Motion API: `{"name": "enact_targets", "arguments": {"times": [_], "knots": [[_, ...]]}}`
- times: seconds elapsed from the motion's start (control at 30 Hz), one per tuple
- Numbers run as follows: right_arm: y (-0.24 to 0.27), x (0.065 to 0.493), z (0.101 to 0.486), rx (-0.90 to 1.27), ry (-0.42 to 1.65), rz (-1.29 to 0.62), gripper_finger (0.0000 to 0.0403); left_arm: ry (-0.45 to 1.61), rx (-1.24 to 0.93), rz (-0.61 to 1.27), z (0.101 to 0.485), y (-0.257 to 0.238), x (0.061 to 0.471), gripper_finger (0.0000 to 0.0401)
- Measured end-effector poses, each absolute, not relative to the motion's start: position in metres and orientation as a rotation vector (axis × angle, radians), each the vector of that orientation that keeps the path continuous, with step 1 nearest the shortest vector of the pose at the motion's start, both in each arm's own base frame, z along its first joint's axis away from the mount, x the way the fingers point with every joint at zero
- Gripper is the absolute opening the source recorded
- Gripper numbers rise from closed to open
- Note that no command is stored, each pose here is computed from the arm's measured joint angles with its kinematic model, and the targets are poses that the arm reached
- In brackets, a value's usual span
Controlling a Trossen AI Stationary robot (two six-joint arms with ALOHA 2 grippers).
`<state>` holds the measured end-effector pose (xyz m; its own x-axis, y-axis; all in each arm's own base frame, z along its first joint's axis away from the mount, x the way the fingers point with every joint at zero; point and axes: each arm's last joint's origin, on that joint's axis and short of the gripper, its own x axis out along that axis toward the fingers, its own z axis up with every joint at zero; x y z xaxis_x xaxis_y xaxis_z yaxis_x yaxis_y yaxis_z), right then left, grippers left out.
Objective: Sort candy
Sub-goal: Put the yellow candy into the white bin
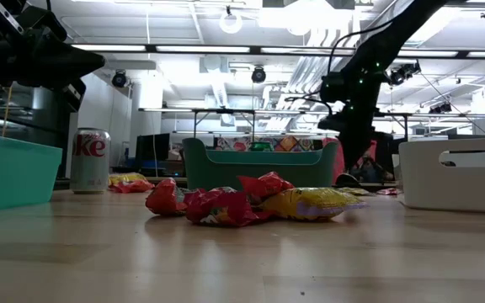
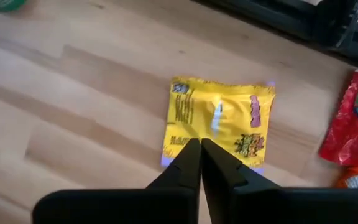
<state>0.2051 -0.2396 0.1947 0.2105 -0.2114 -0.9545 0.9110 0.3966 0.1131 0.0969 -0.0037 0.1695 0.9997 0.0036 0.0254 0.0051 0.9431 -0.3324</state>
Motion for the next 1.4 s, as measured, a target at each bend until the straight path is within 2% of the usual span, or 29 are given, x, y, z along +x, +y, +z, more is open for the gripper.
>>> {"name": "enact_targets", "arguments": {"times": [0.1,0.43,0.53,0.7,0.8,0.87,0.93,1.03,1.07,1.3,1.4], "knots": [[-0.246,0.204,0.189,0.84,1.058,-0.936,0.0039,-0.026,-0.339,-0.001,0.17,-0.004,0.097,0.0],[-0.255,0.209,0.163,0.812,1.119,-0.958,0.0208,-0.026,-0.339,0.0,0.169,-0.004,0.097,0.0],[-0.258,0.211,0.155,0.8,1.128,-0.98,0.023,-0.026,-0.339,-0.001,0.17,-0.004,0.097,0.0],[-0.262,0.212,0.145,0.768,1.159,-1.031,0.0236,-0.026,-0.339,-0.001,0.17,-0.004,0.097,0.0],[-0.261,0.213,0.144,0.77,1.162,-1.03,0.0225,-0.026,-0.339,-0.001,0.17,-0.004,0.097,0.0],[-0.26,0.214,0.145,0.772,1.165,-1.03,0.0196,-0.026,-0.339,0.0,0.169,-0.004,0.097,0.0],[-0.257,0.214,0.146,0.772,1.179,-1.023,0.0149,-0.026,-0.339,0.0,0.17,-0.004,0.097,0.0],[-0.252,0.215,0.151,0.767,1.188,-1.009,0.0045,-0.026,-0.339,-0.001,0.17,-0.004,0.097,0.0],[-0.25,0.217,0.153,0.764,1.184,-0.999,0.0024,-0.026,-0.339,-0.001,0.17,-0.004,0.097,0.0],[-0.224,0.223,0.196,0.748,1.082,-0.921,0.0004,-0.026,-0.339,-0.001,0.17,-0.004,0.097,0.0],[-0.199,0.227,0.226,0.721,1.024,-0.813,0.0003,-0.026,-0.339,0.0,0.169,-0.004,0.097,0.0]]}}
